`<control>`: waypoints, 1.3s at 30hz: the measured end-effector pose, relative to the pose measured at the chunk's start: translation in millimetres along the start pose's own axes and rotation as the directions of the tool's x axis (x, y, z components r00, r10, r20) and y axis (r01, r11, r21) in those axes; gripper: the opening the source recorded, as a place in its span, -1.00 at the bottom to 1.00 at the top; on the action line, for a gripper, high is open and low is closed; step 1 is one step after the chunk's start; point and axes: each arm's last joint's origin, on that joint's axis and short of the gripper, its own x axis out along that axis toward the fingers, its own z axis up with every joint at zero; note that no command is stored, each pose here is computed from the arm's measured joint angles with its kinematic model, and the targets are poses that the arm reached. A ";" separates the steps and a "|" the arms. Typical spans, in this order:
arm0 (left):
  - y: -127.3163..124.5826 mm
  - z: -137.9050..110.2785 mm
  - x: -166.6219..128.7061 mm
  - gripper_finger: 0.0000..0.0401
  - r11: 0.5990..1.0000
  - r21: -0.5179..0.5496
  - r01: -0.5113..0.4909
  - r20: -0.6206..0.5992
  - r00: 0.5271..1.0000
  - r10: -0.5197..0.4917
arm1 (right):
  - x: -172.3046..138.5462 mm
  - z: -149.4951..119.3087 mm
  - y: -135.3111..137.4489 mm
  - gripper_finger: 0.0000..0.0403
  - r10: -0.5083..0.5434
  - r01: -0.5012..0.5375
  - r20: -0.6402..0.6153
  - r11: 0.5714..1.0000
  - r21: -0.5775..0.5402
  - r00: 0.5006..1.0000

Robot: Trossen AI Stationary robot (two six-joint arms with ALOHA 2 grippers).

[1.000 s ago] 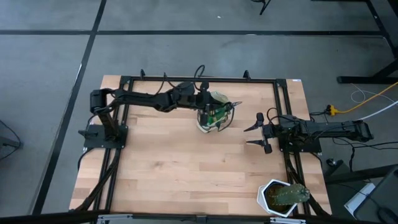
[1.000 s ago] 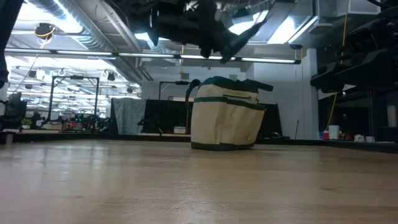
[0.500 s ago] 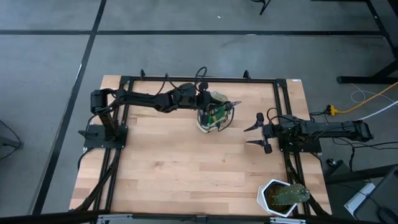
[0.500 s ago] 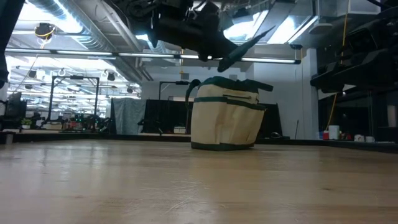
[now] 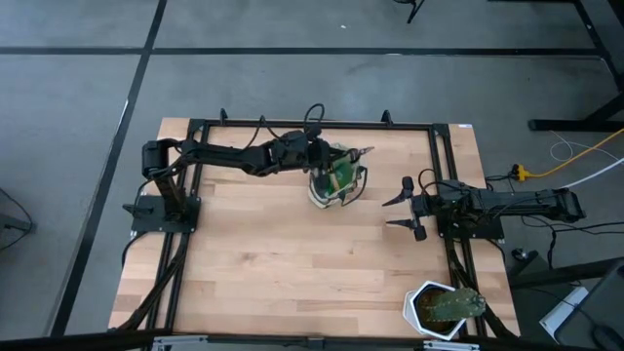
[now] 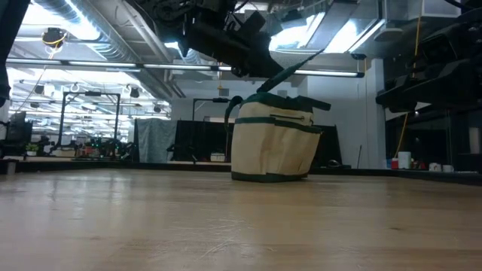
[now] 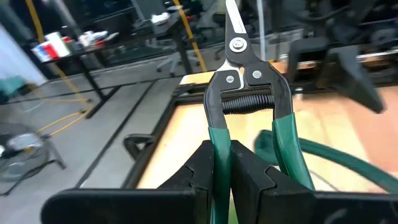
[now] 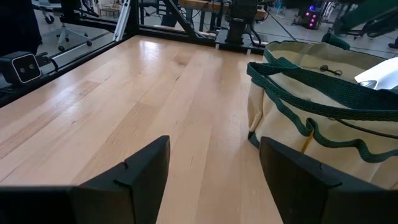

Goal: Pick & Place Garden tools in Gardening bag
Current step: Put the shear scissors into the gardening bag

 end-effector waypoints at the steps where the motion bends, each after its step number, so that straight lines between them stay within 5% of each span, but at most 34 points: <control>1: 0.4 -0.1 0.0 -0.87 1.000 0.000 -0.012 -0.003 1.000 0.012 | 0.0 0.0 0.0 0.24 0.000 0.000 0.000 1.000 0.000 1.000; 22: -2.6 -15.0 6.9 -0.84 0.999 0.009 -0.038 -0.087 0.995 0.039 | 0.0 0.0 0.0 0.24 0.000 0.000 0.000 1.000 0.000 1.000; 39: -2.3 -14.1 6.5 -0.81 0.999 0.011 -0.052 -0.037 0.998 0.052 | 0.0 0.0 0.0 0.24 0.000 0.000 0.000 1.000 0.000 1.000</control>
